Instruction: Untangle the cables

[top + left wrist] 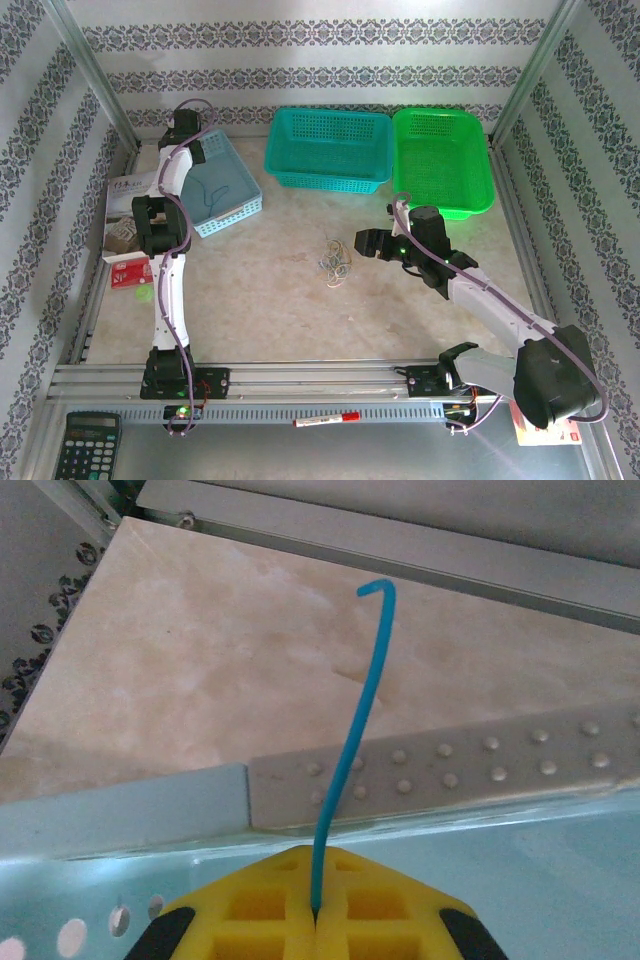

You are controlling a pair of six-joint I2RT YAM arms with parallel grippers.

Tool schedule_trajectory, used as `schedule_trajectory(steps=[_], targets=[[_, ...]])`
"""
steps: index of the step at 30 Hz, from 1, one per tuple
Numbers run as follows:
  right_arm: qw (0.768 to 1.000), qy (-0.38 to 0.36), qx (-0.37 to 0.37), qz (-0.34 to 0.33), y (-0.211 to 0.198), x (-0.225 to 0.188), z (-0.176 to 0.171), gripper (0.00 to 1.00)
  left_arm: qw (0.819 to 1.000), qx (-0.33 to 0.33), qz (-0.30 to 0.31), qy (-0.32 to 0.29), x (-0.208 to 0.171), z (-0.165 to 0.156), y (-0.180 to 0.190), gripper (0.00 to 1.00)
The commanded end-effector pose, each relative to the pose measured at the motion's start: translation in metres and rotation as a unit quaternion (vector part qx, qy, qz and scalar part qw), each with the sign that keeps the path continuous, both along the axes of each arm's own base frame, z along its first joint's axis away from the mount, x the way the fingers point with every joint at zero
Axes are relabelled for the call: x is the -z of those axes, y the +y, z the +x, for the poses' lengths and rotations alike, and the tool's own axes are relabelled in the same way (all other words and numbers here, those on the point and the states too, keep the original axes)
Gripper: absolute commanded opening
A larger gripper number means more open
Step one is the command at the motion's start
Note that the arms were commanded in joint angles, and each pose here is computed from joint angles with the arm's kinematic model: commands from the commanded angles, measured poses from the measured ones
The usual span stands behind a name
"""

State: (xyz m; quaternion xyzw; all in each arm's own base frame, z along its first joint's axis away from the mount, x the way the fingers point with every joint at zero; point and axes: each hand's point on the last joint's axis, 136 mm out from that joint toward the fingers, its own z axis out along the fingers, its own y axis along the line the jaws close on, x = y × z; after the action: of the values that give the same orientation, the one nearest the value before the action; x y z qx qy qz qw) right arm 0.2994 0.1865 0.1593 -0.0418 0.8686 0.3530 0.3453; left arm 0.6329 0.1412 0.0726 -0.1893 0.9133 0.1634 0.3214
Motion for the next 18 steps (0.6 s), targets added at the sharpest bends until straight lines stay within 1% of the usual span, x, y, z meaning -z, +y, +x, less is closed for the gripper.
schedule_trajectory(steps=[1, 9, 15, 18], targets=[[1.0, -0.02, -0.005, 0.007, 0.002, -0.014, 0.007, 0.71, 0.999, 0.005, -0.013, -0.044, -0.043, 0.006, 0.001, 0.0], [1.0, -0.025, -0.009, 0.013, 0.003, -0.015, 0.005, 0.71, 0.996, 0.032, -0.042, -0.077, -0.099, -0.001, -0.027, 0.0], [0.999, -0.028, -0.011, 0.017, 0.003, -0.016, 0.003, 0.71, 0.993, 0.056, -0.058, -0.083, -0.123, -0.016, -0.053, 0.0], [0.999, -0.031, -0.012, 0.019, 0.003, -0.016, 0.002, 0.71, 0.992, 0.062, -0.076, -0.084, -0.126, -0.027, -0.063, 0.0]])
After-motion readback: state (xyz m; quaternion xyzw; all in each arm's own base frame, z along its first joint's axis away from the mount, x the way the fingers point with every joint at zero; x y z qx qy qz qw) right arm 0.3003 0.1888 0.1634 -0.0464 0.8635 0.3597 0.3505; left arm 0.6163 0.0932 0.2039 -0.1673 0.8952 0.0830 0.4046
